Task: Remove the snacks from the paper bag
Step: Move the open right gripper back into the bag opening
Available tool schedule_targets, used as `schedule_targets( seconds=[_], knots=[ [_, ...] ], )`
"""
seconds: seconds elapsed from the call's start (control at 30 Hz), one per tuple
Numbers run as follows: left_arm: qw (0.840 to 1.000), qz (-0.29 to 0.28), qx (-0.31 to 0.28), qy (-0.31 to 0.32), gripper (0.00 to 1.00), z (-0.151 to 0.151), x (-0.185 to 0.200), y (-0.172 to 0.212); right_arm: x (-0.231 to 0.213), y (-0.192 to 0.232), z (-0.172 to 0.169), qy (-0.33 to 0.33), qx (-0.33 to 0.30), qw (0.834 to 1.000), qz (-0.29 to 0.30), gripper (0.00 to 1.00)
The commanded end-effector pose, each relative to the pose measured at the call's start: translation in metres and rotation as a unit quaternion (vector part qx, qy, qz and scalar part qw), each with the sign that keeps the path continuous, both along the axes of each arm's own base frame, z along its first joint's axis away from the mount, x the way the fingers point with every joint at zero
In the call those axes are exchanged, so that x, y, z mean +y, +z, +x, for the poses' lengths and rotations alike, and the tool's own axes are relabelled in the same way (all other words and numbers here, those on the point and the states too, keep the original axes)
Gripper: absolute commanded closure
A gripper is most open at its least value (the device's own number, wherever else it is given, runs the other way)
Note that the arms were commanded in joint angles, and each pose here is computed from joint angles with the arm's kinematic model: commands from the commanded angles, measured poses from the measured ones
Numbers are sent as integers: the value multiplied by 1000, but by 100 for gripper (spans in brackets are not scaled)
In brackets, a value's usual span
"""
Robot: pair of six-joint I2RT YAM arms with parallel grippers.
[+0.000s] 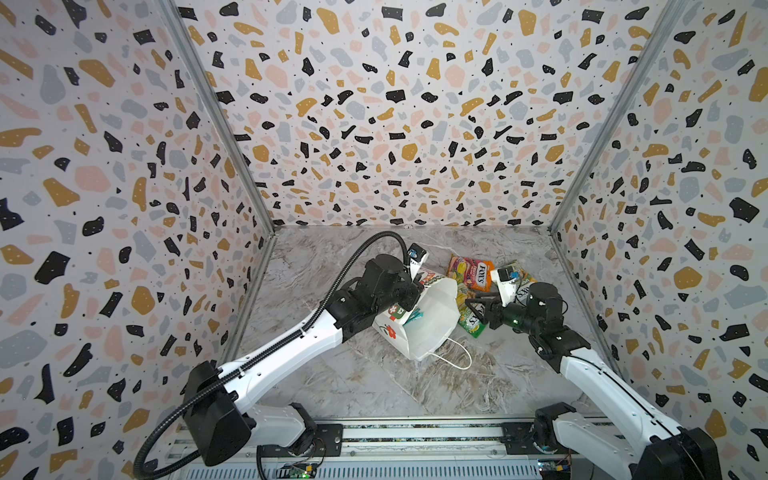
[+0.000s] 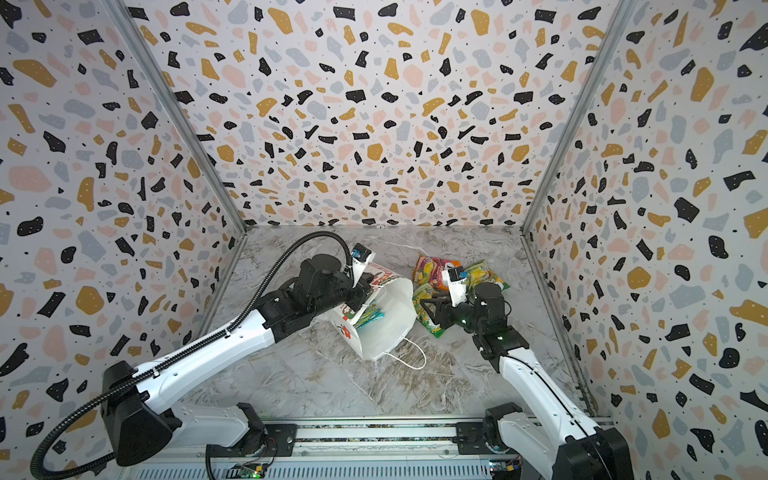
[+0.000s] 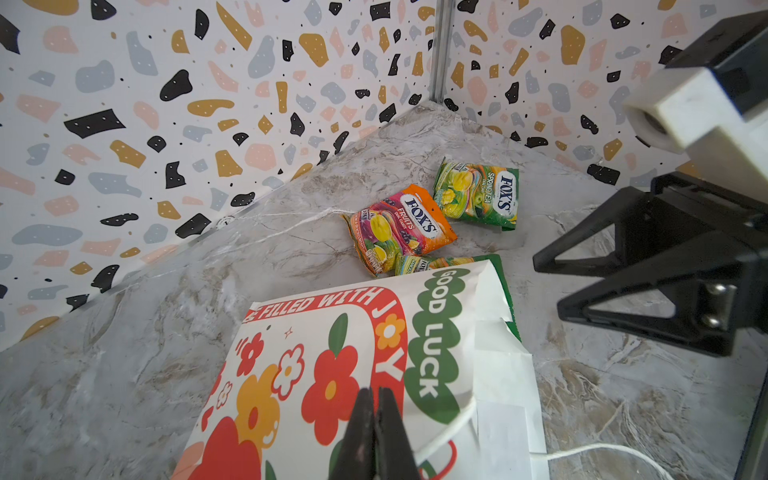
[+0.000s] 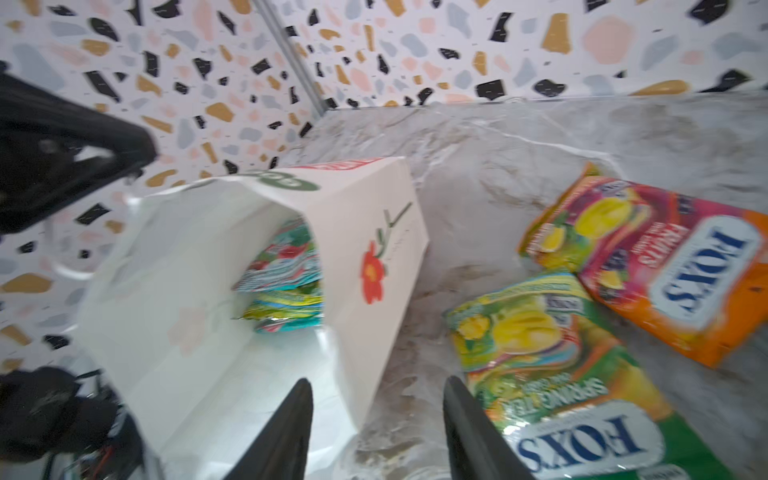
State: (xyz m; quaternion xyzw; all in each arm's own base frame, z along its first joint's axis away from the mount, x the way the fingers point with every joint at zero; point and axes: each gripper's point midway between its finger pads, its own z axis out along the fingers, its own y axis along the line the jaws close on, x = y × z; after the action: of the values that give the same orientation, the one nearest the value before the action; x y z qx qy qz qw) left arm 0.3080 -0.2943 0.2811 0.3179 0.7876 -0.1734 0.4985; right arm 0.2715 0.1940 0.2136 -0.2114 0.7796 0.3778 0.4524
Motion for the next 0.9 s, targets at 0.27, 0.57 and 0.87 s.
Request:
schedule_targets(
  seconds=[0.27, 0.57, 0.87],
  knots=[
    [1000, -11, -19, 0, 100, 3, -3, 17, 68, -8, -45, 127, -2, 992, -28, 50],
    [1000, -11, -20, 1, 100, 3, -2, 18, 98, -39, -40, 119, 33, 989, -83, 53],
    [1000, -11, -20, 2, 100, 3, -2, 18, 122, -47, -14, 73, 118, 989, -49, 59]
  ],
)
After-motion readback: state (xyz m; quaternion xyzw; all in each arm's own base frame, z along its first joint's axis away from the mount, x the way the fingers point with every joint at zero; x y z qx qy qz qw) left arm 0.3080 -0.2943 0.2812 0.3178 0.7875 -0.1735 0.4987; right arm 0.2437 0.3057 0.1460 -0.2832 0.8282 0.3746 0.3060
